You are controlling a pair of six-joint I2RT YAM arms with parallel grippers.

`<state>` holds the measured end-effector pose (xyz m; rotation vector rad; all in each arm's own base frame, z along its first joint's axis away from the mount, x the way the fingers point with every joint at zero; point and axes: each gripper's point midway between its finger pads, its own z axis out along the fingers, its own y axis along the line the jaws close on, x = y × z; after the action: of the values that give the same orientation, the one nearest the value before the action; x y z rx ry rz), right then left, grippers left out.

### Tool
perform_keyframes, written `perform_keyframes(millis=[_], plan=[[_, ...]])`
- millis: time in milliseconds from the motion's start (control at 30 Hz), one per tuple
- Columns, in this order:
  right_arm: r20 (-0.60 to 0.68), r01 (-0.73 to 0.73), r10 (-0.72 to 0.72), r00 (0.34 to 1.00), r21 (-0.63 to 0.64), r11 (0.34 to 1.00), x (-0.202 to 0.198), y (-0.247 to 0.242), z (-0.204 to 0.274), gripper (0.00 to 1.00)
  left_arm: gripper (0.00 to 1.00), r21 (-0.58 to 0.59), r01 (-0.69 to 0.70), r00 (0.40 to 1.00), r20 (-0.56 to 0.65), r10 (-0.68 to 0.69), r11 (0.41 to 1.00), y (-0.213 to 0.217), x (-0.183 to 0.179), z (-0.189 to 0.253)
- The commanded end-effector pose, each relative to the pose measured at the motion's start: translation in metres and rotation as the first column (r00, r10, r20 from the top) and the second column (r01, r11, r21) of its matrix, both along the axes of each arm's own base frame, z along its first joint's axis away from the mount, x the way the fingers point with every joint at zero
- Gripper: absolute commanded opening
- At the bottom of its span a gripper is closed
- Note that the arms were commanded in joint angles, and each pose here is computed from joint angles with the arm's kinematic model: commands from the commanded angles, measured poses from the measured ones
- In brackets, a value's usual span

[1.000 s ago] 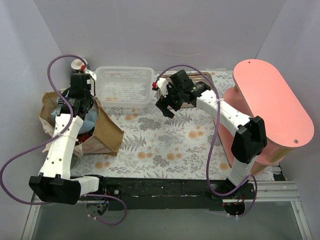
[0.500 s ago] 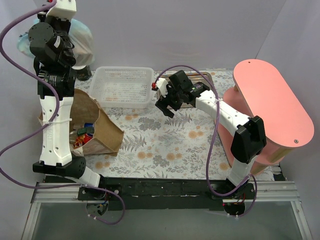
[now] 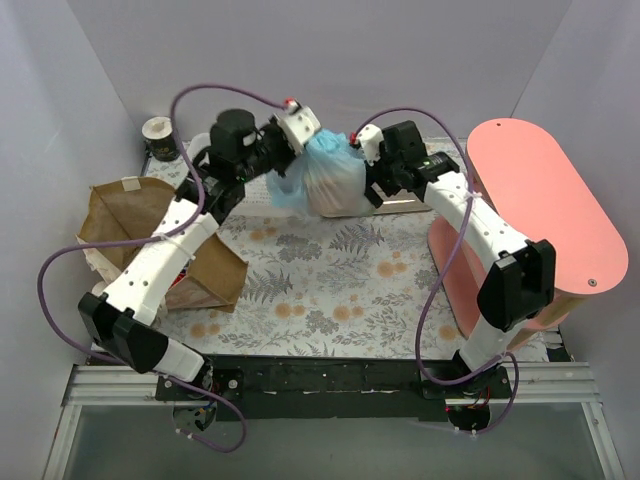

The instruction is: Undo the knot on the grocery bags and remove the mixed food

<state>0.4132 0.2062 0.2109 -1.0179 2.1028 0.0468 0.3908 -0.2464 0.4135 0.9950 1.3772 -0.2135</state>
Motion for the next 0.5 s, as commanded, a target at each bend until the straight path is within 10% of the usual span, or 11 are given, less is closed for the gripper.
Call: perform_keyframes(millis=[0,333,400,433,467], plan=[[0.136,0.076,-0.069,0.988,-0.046,0.996,0.002,-0.027,0.027,0.96,0.0,0.004,0.201,0.98,0.008,-0.201,0.98,-0.018,-0.063,-0.014],[0.064,-0.005,0.006,0.998,-0.011,1.0,-0.02,-0.018,0.015,0.96,0.0,0.123,0.261,0.944,-0.241,-0.226,0.958,-0.015,-0.088,-0.164],[0.043,-0.031,0.031,0.999,0.006,1.0,-0.025,-0.013,0.012,0.96,0.37,0.158,0.242,0.949,-0.244,-0.199,0.957,-0.007,-0.089,-0.17],[0.036,-0.039,0.038,0.999,0.01,0.999,-0.025,-0.012,0.011,0.96,0.74,0.192,0.195,0.957,-0.251,-0.144,0.962,0.003,-0.086,-0.174],[0.03,-0.045,0.044,0.999,0.015,0.999,-0.026,-0.01,0.01,0.96,0.84,0.2,0.165,0.962,-0.25,-0.113,0.966,0.008,-0.084,-0.174]])
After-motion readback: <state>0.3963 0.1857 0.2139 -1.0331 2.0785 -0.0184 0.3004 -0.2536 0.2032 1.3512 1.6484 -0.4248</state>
